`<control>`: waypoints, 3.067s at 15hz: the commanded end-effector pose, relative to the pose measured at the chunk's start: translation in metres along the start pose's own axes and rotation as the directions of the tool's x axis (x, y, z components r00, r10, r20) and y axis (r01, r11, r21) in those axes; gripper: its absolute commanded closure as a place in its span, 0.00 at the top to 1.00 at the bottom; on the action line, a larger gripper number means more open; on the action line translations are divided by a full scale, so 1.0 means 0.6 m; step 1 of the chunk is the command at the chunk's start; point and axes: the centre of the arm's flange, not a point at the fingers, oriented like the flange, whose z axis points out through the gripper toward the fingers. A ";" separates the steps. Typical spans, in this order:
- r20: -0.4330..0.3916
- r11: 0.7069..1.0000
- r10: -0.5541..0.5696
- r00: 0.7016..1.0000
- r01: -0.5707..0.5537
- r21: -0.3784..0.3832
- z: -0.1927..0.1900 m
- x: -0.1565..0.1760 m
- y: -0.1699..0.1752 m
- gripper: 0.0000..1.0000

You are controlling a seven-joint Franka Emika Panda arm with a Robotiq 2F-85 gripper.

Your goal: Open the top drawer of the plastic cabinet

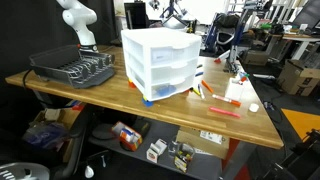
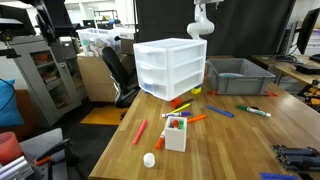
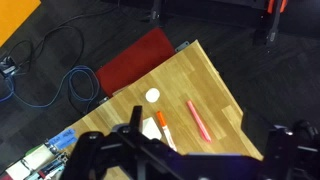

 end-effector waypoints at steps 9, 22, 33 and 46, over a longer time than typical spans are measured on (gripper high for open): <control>-0.111 0.986 0.021 0.994 -0.002 0.168 0.014 0.068 -0.093 1.00; -0.282 0.898 0.300 0.911 -0.170 0.406 0.034 0.183 -0.161 1.00; -0.188 0.612 0.695 0.694 -0.433 0.662 0.110 0.255 -0.192 1.00; -0.131 0.395 0.870 0.475 -0.513 0.762 0.081 0.280 -0.214 1.00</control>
